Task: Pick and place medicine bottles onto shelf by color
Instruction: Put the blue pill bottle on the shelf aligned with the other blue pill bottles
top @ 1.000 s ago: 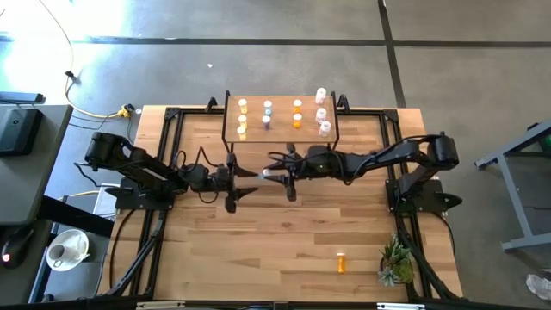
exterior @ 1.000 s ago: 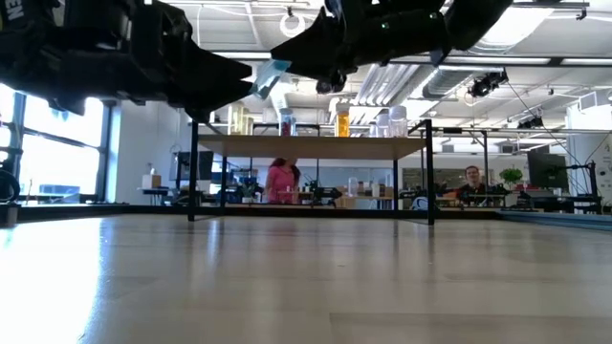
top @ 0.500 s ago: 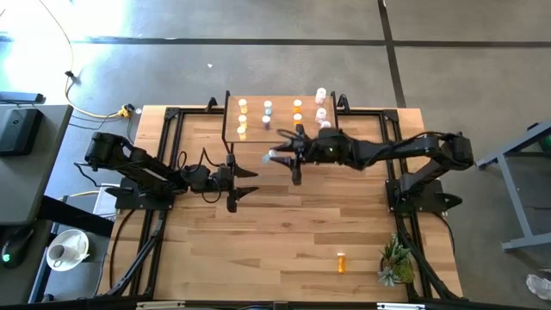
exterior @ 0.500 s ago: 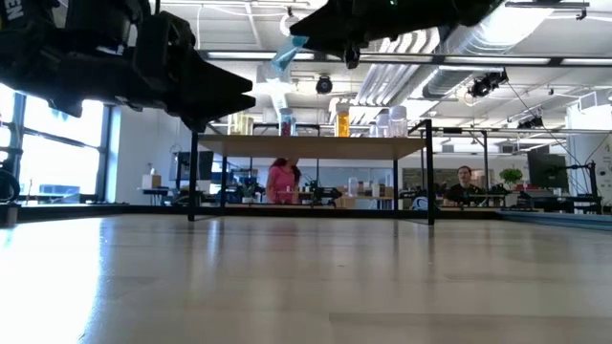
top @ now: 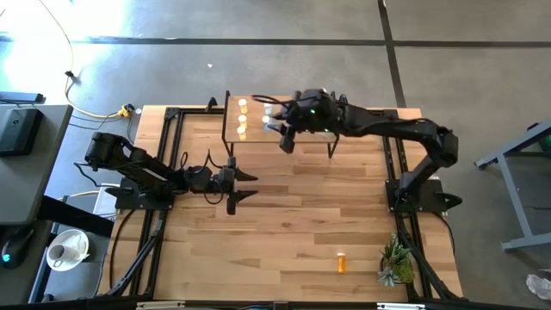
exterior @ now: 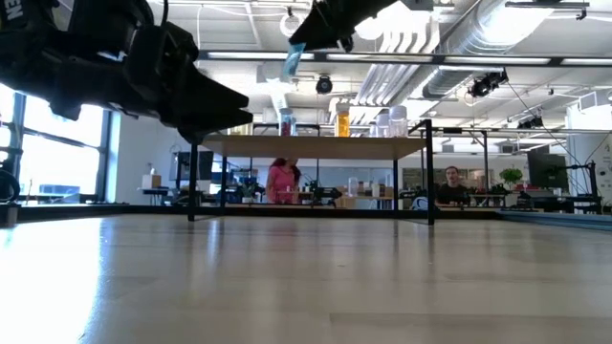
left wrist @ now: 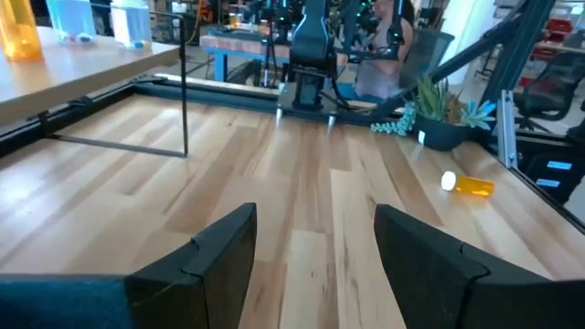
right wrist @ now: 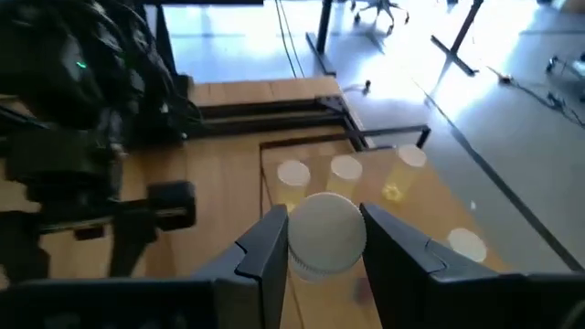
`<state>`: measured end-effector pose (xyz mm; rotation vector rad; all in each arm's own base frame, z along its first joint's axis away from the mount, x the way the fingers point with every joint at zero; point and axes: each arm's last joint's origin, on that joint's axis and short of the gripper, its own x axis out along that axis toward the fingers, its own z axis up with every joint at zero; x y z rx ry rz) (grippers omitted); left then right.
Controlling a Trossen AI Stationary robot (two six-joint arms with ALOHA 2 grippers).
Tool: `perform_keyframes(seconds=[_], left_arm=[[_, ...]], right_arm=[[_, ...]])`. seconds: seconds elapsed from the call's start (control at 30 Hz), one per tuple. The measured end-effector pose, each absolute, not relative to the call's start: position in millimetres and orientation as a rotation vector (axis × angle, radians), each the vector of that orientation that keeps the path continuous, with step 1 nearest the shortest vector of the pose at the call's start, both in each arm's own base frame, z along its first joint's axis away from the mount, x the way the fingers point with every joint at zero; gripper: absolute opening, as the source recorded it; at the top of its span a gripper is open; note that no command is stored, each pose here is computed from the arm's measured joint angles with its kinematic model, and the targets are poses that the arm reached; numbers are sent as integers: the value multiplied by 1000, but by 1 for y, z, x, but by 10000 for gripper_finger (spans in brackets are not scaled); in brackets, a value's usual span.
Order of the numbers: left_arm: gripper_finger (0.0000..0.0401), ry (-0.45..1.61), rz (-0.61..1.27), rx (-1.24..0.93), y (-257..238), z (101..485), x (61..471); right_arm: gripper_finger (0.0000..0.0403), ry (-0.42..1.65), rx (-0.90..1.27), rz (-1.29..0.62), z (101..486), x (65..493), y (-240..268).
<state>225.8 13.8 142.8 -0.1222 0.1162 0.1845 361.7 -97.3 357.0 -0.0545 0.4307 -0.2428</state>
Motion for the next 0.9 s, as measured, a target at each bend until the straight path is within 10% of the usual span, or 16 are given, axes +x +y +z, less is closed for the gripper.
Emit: perform_keyframes(seconds=[0.9], left_arm=[[211,123,184,-122,14,142,226]], right_arm=[[112,665,-52,-243,286,401,-132]])
